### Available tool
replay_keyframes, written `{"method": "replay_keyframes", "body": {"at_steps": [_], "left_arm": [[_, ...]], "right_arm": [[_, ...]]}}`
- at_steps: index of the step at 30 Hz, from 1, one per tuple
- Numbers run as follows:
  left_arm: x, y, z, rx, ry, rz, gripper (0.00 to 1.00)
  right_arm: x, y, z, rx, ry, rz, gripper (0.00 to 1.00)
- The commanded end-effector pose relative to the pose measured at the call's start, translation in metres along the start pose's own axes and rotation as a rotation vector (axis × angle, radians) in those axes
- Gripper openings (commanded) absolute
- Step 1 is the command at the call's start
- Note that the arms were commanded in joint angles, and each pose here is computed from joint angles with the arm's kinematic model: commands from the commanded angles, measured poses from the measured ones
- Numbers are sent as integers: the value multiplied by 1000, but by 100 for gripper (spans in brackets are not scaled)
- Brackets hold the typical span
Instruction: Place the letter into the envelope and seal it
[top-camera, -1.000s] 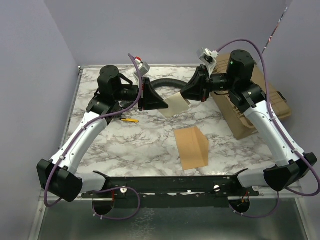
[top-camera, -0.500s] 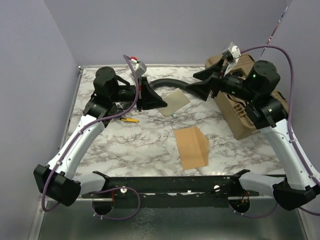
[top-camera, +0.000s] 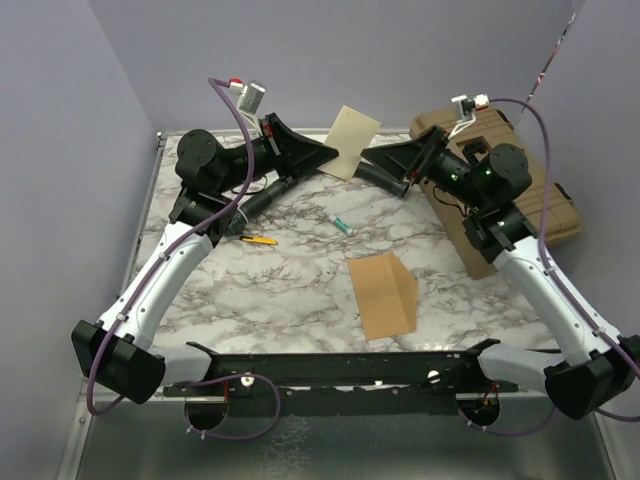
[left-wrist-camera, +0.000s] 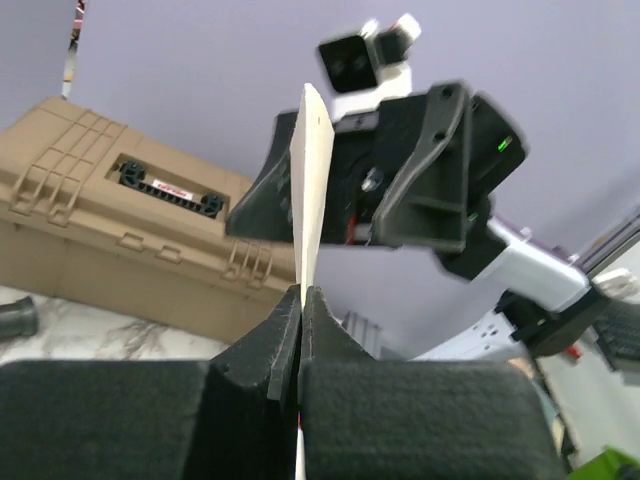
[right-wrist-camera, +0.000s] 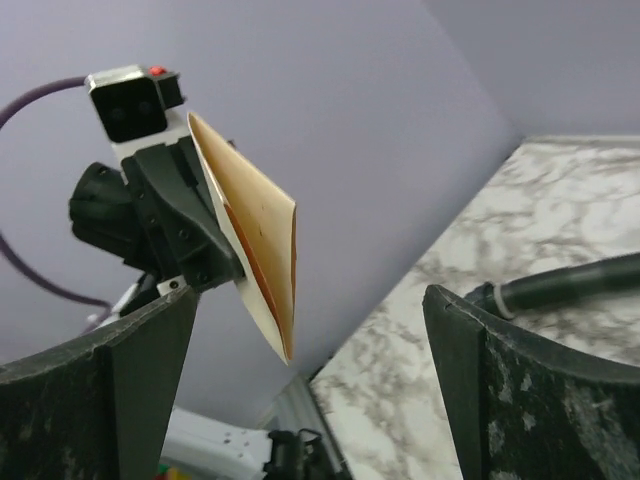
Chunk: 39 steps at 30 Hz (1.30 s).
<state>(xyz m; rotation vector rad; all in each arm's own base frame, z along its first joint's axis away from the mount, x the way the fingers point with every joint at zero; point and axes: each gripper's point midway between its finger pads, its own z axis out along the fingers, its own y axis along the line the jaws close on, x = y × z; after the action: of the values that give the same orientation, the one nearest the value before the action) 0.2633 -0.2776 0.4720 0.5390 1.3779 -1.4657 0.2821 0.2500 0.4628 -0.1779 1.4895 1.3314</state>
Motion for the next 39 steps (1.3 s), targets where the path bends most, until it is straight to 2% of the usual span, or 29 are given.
{"method": "replay_keyframes", "body": {"at_steps": [1,4,6,14,17,21,24,25,27,30,33,36,39], "left_arm": [[-22,-2,13,22,-93,-150,0],[-21,-2,13,27,-90,-179,0],[-20,-2,12,26,-93,-190,0],[-16,2,10,13,-106,-216,0],[-14,6,10,3,-108,-229,1],[-8,10,11,-1,-91,-246,25],[5,20,8,-33,-54,-245,61],[15,28,6,-72,-26,-247,70],[44,58,-6,-216,47,-240,80],[100,103,-38,-449,191,-257,87],[154,133,-72,-610,325,-314,88],[208,150,-98,-721,414,-424,88],[253,156,-112,-796,490,-473,88]], "right_arm": [[-5,52,2,-336,-32,140,100],[-8,50,11,-329,-25,128,99],[-9,49,17,-334,-7,134,96],[0,40,30,-345,37,187,48],[2,37,32,-330,49,176,34],[8,22,37,-245,79,147,2],[21,-10,36,-78,114,114,0],[26,-26,34,3,125,101,0],[41,-64,24,187,166,45,0],[74,-117,-7,445,299,-7,0],[119,-156,-52,649,487,-10,0],[161,-174,-93,749,648,28,0],[200,-187,-129,824,785,88,0]]}}
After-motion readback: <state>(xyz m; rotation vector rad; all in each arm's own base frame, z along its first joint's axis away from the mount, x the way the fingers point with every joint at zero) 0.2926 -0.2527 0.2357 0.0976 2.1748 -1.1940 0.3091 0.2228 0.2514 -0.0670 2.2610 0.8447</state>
